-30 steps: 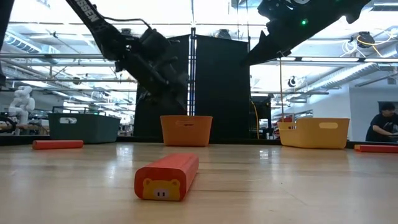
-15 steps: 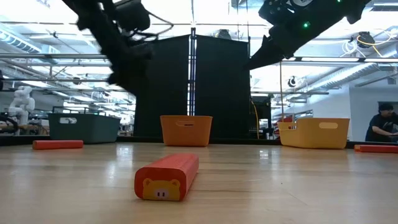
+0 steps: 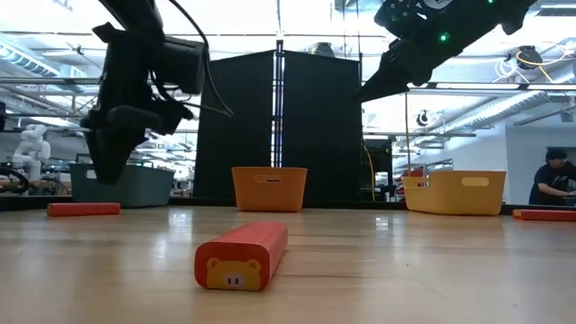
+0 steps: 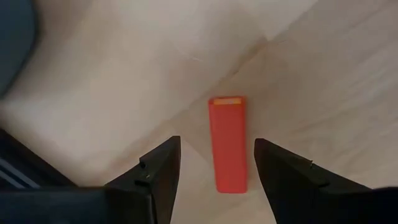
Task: Sort blocks
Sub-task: Put the red block into the orange bin
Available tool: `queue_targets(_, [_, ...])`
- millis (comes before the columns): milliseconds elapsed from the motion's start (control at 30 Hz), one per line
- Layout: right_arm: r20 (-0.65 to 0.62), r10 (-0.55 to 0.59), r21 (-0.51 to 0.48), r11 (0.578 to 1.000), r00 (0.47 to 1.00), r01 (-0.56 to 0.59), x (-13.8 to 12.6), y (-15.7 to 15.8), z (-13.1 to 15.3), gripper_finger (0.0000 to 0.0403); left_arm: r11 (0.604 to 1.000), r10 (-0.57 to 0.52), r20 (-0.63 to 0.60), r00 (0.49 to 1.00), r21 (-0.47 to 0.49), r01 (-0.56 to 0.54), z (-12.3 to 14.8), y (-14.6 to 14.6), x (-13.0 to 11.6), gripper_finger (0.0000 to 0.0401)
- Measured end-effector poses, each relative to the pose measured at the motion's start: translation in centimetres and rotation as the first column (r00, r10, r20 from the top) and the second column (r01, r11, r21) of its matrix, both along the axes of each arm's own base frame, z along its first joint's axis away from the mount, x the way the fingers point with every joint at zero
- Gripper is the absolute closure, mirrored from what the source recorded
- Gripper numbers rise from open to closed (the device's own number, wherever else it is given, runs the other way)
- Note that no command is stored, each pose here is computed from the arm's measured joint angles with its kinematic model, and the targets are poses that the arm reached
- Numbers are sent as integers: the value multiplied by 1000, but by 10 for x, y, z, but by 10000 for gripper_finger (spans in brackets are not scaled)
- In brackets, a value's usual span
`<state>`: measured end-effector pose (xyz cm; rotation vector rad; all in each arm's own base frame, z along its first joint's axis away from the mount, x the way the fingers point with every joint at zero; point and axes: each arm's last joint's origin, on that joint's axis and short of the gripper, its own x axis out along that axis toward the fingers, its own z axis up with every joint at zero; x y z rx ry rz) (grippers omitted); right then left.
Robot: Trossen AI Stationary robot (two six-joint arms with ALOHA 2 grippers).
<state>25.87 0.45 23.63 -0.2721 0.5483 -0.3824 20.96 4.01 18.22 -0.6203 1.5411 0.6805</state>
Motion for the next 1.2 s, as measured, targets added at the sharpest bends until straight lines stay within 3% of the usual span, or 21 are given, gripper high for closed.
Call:
queue_targets(367, [-14,0,-1,1000,1000,0,-1,0,-1,220,997,-67,-86,994,-32,64,-23,-11,3,198])
queue_targets(567, [-15,0,-1,1000,1000,0,-1,0,-1,220,999,-27,-56,998,-22,25,-43,-19,-6,198])
queue_targets(800, [-13,-5,-1,1000,1000,5,-1,-1,-1,220,999,-40,-33,999,-21,40,-46,-19,-6,201])
queue_targets(1067, [-6,-7,1,1000,1000,7,0,-2,-1,220,996,-89,-11,996,-20,88,-42,-19,-3,280])
queue_targets(1200, [-6,-7,1,1000,1000,7,0,-2,-1,220,984,-171,93,981,62,166,-27,-16,12,317])
